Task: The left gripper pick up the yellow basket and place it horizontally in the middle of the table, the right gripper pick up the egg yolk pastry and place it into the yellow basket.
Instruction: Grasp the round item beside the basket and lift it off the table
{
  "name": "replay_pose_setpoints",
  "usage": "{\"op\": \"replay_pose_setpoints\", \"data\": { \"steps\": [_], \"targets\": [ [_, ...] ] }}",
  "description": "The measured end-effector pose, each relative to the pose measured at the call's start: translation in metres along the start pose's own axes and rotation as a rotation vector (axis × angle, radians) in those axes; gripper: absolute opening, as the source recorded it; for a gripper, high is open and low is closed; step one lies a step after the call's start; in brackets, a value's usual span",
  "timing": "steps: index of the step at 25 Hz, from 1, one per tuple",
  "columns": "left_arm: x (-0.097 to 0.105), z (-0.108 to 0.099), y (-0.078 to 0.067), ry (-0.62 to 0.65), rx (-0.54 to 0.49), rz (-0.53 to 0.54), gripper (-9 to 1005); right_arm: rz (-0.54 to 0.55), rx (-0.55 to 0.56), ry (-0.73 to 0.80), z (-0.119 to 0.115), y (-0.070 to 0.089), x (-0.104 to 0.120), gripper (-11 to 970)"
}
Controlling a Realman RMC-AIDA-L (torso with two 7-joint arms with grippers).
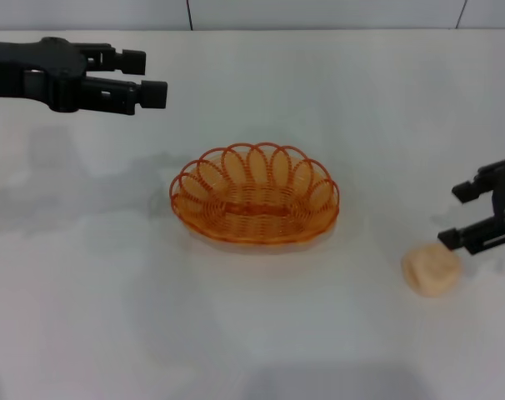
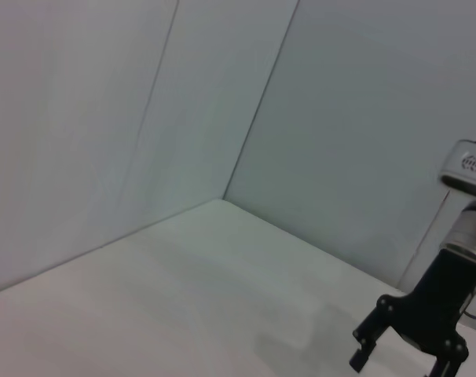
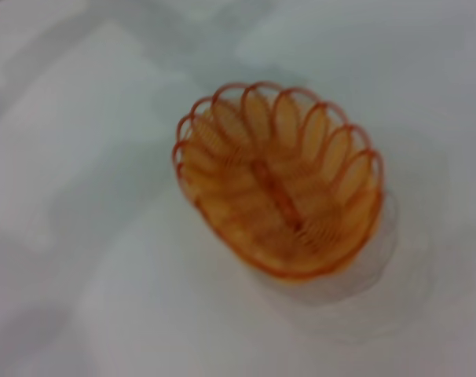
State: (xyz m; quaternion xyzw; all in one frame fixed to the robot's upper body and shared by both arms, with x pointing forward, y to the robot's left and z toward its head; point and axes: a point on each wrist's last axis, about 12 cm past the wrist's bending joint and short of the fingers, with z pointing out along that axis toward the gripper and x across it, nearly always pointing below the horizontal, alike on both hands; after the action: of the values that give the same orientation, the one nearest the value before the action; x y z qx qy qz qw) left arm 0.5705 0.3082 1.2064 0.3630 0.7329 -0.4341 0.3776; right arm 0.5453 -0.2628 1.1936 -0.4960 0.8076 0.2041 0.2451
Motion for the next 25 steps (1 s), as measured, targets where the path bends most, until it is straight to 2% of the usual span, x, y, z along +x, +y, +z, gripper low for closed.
{"op": "replay_pose_setpoints", "data": {
  "steps": [10,25],
  "targets": [
    [0.0,0.007,-0.001,0.017,0.021,0.003,887,-0.016,-0.015,0.063,0.02,0.003,0.001,741],
    [0.007,0.014,-0.002,0.026,0.028,-0.019,887,0.028,-0.024,0.077,0.045,-0.004,0.012,741]
  ]
}}
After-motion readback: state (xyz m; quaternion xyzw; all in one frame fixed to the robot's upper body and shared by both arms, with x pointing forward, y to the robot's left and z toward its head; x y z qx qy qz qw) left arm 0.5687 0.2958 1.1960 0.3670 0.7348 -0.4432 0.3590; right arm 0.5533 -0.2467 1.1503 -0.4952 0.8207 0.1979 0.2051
